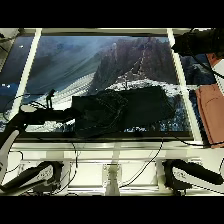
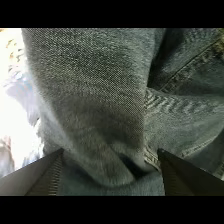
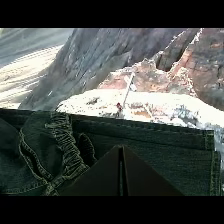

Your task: Fold the clothes and pants, and hang the long-sleeved shirts on hangers.

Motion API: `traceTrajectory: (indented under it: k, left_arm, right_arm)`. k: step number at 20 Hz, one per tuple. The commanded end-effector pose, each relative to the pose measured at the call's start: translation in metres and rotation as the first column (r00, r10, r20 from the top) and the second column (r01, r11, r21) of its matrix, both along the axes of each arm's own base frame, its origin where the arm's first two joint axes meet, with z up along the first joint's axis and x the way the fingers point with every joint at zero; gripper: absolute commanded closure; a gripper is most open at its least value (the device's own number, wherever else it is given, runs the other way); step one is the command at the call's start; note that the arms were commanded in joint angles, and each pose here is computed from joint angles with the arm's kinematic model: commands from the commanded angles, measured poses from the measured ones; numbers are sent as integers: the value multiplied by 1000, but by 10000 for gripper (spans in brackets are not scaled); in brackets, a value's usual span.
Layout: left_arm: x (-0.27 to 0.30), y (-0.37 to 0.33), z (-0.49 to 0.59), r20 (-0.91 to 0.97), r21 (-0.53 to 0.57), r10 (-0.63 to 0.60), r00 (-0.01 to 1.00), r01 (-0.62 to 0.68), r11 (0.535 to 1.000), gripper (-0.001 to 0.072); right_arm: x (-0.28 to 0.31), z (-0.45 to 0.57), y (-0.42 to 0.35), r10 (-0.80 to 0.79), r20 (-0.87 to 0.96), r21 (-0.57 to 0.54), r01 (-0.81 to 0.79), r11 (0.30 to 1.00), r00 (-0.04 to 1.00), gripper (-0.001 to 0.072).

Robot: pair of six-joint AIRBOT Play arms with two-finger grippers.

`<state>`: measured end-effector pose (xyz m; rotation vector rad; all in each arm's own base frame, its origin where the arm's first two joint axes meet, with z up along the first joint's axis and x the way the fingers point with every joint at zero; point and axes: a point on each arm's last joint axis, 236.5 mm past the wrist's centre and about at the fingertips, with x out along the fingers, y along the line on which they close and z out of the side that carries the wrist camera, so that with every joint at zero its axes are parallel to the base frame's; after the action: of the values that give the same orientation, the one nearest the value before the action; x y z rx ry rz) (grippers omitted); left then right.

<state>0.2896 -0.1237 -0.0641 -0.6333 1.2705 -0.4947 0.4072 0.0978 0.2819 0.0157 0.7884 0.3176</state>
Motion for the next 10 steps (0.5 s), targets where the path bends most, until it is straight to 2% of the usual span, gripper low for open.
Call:
traceTrajectory:
  k: [1, 3, 4, 5, 7, 8, 10]
  left_arm:
    - [-8, -20, -20, -52, -13, -43, 998, 42, 999, 5]
    - [-14, -31, -26, -69, -10, -78, 995, 77, 997, 8]
    - [-14, -32, -29, -67, -1, -82, 994, 82, 997, 50]
    - [-12, -32, -32, -54, 12, -86, 995, 87, 996, 178]
    - [-5, -29, -33, -33, 31, -69, 997, 70, 997, 583]
    - [-1, -26, -31, -22, 39, -71, 997, 71, 997, 662]
    - [9, -21, -17, 20, 73, -122, 992, 120, 990, 664]
  right_arm:
    - [-2, -1, 2, 7, -9, 8, -6, 1000, 1000, 694]
    - [-7, -3, 6, 21, -30, 17, -20, 1000, 999, 694]
    - [-8, -5, 6, 24, -40, 17, -23, 1000, 999, 694]
    - [-9, -5, 6, 24, -43, 16, -23, 1000, 999, 694]
    - [-11, -9, 7, 31, -56, 15, -30, 999, 998, 694]
    - [-13, -14, 8, 36, -74, 16, -35, 999, 997, 694]
    - [-17, -29, 8, 39, -127, 8, -38, 999, 991, 694]
